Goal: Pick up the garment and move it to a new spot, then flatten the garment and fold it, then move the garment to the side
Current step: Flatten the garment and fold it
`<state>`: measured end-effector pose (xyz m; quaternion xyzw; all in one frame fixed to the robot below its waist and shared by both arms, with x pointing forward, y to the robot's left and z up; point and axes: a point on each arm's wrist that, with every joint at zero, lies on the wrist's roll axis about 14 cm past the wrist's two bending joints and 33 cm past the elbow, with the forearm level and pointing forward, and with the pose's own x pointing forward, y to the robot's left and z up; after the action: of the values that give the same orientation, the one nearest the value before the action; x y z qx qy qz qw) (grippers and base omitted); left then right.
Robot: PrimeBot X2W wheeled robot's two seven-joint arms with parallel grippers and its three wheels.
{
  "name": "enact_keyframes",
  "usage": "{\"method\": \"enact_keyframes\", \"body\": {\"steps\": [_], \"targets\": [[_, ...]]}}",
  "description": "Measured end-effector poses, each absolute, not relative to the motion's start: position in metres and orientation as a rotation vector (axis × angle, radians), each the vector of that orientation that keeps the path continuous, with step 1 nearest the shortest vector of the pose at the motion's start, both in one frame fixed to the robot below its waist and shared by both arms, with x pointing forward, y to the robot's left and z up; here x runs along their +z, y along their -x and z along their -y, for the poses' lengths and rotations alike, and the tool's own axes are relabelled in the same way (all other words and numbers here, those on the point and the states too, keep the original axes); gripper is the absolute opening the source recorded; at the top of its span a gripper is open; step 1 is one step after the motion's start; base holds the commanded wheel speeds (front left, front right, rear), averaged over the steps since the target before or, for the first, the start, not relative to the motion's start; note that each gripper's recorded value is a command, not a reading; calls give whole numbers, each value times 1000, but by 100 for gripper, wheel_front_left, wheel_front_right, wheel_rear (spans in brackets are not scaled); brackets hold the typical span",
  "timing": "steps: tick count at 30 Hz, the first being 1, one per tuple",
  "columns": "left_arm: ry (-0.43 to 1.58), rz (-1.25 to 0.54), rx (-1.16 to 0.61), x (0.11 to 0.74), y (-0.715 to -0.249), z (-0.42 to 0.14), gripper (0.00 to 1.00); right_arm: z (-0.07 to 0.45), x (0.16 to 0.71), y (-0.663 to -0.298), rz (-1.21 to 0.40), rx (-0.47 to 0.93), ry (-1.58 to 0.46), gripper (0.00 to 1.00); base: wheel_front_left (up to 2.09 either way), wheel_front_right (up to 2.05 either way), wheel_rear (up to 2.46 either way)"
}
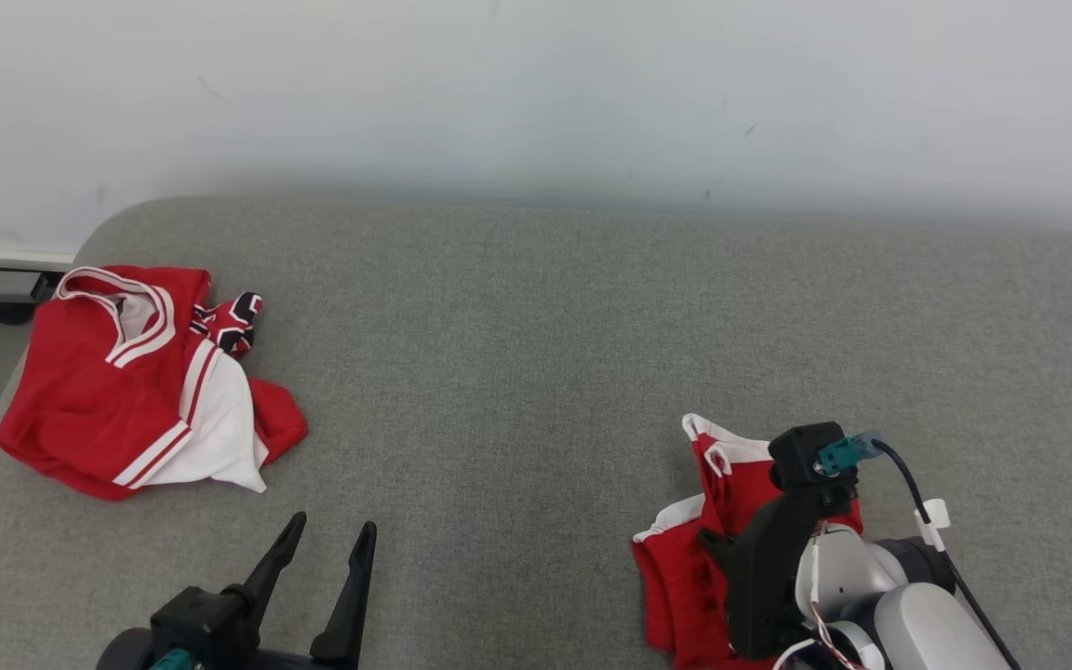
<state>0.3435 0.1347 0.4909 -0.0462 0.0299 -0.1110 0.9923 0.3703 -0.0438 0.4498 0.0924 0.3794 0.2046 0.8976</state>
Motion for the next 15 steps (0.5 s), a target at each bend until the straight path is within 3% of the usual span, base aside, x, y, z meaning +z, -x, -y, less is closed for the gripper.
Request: {"method": "enact_keyframes", "body": {"steps": [5,6,8,15], "targets": [[94,-65,-218,489,-344,-136,100,35,446,-369,-805,444,-186,0,0,0,0],[94,-65,-218,489,-344,-136,100,33,444,-368,-814,448,-185,8,0,0,0],[95,-66,-217,489,-344,-136,100,30,441,-366,-826,457,-181,100,0,0,0],[95,-67,-218,489,-345,-136,100,30,488,-388,-646,472,-294,100,0,0,0]]}}
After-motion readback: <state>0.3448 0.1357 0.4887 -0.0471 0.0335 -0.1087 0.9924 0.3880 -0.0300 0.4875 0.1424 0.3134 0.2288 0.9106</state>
